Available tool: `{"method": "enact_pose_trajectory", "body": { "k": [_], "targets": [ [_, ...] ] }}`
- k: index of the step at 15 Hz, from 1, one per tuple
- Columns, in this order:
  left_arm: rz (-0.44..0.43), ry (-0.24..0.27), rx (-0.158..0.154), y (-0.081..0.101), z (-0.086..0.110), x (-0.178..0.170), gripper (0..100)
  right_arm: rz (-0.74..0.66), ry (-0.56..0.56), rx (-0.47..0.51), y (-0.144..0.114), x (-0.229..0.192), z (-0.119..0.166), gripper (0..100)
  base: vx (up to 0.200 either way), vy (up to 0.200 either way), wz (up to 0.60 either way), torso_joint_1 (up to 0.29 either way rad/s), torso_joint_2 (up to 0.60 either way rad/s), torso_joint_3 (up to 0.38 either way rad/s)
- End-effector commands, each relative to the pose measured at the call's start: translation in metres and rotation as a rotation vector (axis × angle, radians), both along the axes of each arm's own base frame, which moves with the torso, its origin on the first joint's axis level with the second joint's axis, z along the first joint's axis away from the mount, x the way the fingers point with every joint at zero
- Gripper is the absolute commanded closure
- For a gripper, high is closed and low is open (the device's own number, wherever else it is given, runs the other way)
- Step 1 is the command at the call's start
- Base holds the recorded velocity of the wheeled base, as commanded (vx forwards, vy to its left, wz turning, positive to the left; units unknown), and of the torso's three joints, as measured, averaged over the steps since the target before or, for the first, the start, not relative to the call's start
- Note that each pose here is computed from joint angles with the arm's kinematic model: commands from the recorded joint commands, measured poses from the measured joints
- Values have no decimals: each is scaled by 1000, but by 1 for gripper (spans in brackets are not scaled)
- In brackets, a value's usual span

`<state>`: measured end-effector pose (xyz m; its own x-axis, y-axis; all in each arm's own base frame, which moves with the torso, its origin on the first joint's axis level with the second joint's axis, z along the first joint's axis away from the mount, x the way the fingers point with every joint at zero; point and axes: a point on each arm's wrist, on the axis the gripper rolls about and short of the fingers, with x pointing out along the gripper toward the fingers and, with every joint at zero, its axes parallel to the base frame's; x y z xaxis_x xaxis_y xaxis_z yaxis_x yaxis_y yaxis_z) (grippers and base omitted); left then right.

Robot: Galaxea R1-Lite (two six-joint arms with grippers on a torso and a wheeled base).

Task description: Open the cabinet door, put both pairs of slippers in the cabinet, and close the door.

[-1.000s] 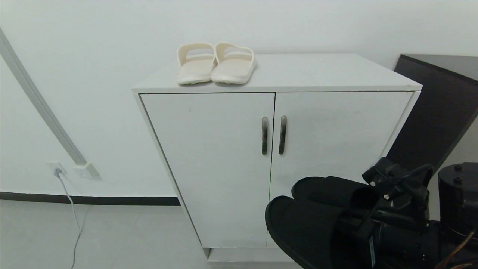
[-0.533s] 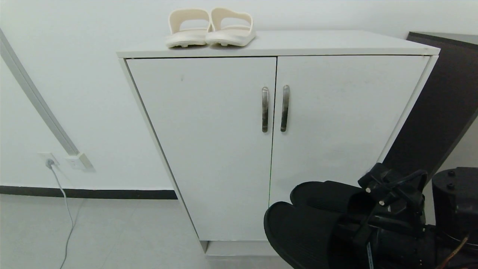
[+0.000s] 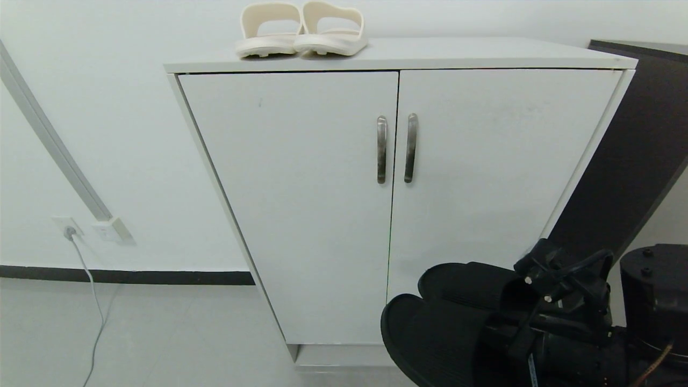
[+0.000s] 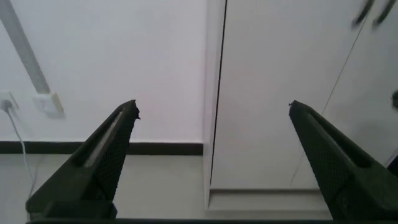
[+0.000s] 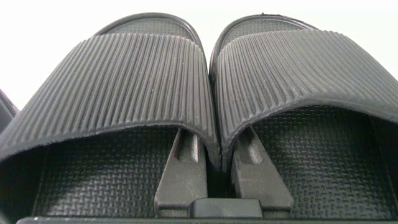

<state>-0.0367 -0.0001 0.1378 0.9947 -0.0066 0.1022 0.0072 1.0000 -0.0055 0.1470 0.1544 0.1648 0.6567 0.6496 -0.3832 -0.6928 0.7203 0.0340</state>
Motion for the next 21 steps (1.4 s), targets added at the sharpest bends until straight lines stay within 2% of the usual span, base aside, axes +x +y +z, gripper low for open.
{"method": "enact_pose_trajectory", "body": {
  "k": [1, 2, 4, 7, 8, 10, 11, 13, 14, 16, 19, 21],
  "targets": [
    [-84, 139, 9, -2, 20, 20, 0, 2, -2, -5, -1, -1, -1, 100, 0, 0, 0, 0, 0, 0],
    [-141, 175, 7, -3, 22, 27, 0, 3, -2, -5, -1, -2, -1, 100, 0, 0, 0, 0, 0, 0],
    [-224, 212, 2, -5, 31, 45, 0, 3, -3, -4, -1, -2, -2, 100, 0, 0, 0, 0, 0, 0],
    [-307, 238, 1, -7, 43, 81, 0, 5, -2, -3, -1, -2, -2, 100, 0, 0, 0, 0, 0, 0],
    [-377, 246, 2, -10, 46, 95, 0, 6, 4, -10, -2, -2, -4, 100, 0, 0, 0, 0, 0, 0],
    [-461, 273, 8, -17, 48, 114, 0, 12, 12, -14, -1, -2, -6, 100, 0, 0, 0, 0, 0, 0],
    [-506, 285, -4, -23, 50, 123, 0, 26, 14, -7, -1, -2, -5, 100, 0, 0, 0, 0, 0, 0],
    [-592, 284, -34, -34, 61, 137, 0, 32, 17, -7, -1, -2, -5, 100, 0, 0, 0, 0, 0, 0],
    [-618, 278, -38, -38, 65, 140, 0, 31, 18, -6, -1, -2, -5, 100, 0, 0, 0, 0, 0, 0],
    [-670, 248, -35, -49, 79, 153, 0, 31, 19, -7, -1, -2, -6, 100, 0, 0, 0, 0, 0, 0],
    [-751, 249, -20, -68, 88, 170, 0, 32, 24, -12, -1, -2, -8, 100, 0, 0, 0, 0, 0, 0],
    [-811, 229, -15, -85, 95, 182, 0, 32, 28, -15, 0, -2, -9, 100, 0, 0, 0, 0, 0, 0]
  ]
}}
